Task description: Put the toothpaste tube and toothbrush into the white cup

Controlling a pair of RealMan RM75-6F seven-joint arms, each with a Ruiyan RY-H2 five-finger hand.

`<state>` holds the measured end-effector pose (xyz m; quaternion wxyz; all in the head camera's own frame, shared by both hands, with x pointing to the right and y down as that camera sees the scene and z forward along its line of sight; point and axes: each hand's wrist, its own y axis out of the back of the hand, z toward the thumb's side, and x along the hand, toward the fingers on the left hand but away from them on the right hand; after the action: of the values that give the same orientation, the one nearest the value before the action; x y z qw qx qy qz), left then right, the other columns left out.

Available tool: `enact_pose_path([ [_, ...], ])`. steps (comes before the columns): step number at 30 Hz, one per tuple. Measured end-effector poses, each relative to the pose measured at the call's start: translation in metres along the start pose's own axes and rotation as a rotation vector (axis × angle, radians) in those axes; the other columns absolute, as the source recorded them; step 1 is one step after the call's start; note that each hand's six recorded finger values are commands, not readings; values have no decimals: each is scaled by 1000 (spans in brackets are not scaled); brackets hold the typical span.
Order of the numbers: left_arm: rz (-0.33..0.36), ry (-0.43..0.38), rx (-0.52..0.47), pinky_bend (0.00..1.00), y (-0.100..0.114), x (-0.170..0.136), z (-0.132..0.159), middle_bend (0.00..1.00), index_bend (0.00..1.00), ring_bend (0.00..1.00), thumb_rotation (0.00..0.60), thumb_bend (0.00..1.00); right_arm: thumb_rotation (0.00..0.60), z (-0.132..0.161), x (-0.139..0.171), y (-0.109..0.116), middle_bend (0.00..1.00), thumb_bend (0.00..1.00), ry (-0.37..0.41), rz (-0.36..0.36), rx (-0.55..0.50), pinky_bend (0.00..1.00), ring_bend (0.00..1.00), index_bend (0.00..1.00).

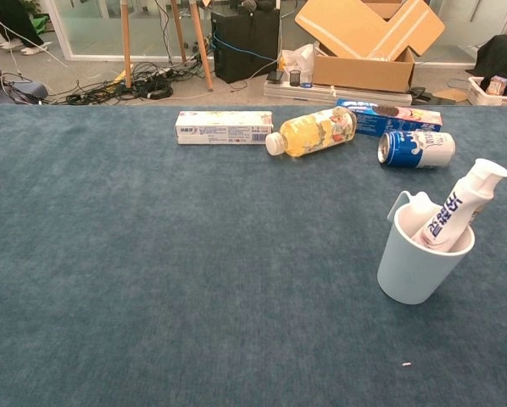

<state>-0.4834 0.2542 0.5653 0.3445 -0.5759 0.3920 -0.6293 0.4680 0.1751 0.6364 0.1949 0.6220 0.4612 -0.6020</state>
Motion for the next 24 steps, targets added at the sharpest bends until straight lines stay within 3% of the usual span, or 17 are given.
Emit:
enact_pose_path([
  [11, -1, 1, 1, 349, 0, 0, 0, 440, 700, 386, 600, 0, 600, -6, -19, -1, 706, 305, -78, 72, -87, 918, 768, 0],
  [24, -2, 1, 1, 349, 0, 0, 0, 440, 700, 387, 600, 0, 600, -16, -35, -5, 710, 305, -131, 106, -117, 918, 772, 0],
])
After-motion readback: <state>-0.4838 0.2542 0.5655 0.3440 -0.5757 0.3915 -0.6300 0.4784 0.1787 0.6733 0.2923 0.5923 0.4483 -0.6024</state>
